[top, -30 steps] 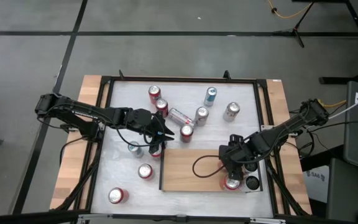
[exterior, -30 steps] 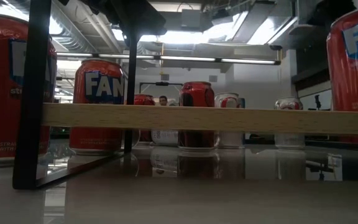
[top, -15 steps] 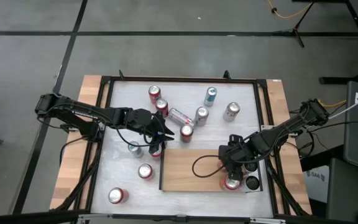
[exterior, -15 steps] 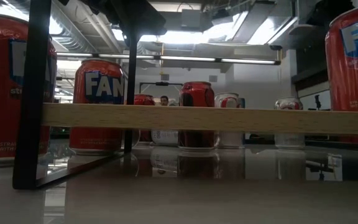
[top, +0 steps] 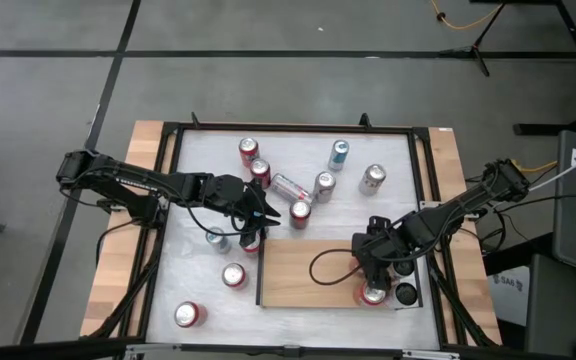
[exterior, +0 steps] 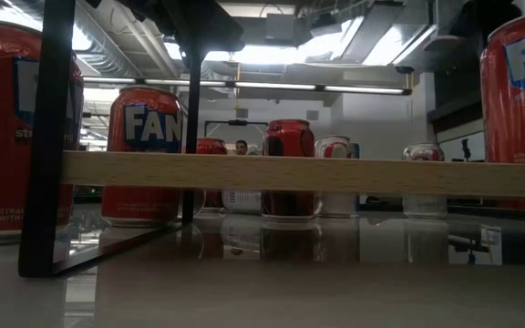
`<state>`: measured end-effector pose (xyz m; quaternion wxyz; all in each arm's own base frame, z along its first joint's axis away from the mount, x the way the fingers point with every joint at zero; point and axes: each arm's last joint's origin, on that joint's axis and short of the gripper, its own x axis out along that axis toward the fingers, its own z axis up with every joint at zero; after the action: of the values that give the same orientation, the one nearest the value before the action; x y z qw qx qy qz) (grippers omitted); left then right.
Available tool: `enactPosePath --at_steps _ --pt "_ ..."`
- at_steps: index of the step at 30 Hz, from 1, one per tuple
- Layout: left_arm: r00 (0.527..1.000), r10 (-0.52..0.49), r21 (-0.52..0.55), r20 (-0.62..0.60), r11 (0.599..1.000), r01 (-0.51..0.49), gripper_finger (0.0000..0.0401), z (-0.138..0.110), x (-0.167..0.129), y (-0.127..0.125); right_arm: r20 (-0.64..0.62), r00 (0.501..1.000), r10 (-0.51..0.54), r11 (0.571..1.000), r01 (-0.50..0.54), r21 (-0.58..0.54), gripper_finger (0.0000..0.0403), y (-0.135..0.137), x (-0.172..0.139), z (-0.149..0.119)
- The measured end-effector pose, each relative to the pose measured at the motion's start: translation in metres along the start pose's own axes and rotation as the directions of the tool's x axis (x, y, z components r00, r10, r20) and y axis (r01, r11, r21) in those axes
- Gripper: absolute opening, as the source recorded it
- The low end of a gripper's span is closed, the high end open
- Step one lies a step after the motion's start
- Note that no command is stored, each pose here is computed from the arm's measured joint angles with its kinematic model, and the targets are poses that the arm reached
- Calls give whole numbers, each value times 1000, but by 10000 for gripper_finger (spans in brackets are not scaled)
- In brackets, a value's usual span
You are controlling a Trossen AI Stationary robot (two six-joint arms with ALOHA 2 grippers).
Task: Place canned beverage on shelf
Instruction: Put the center right orange soda can on the shelf, then adjust the top orange soda can on the shelf
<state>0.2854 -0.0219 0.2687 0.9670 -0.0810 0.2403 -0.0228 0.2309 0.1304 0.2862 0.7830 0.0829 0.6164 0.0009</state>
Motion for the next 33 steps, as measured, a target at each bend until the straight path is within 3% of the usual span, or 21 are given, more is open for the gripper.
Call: enactPosePath --at_steps 9,16,24,33 --pt "1000 0 0 -1 1000 0 94 0 0 0 -14 1000 16 1000 -16 1 359 0 0 0" --pt "1000 0 0 0 1000 0 94 0 0 0 16 1000 22 1000 -22 -9 360 3 -21 5" --pt "1000 0 0 0 1000 0 94 0 0 0 127 987 -102 993 109 -48 360 -1 -46 13" --pt "1000 0 0 0 1000 0 94 0 0 0 149 972 -180 974 197 -110 360 -37 -37 34"
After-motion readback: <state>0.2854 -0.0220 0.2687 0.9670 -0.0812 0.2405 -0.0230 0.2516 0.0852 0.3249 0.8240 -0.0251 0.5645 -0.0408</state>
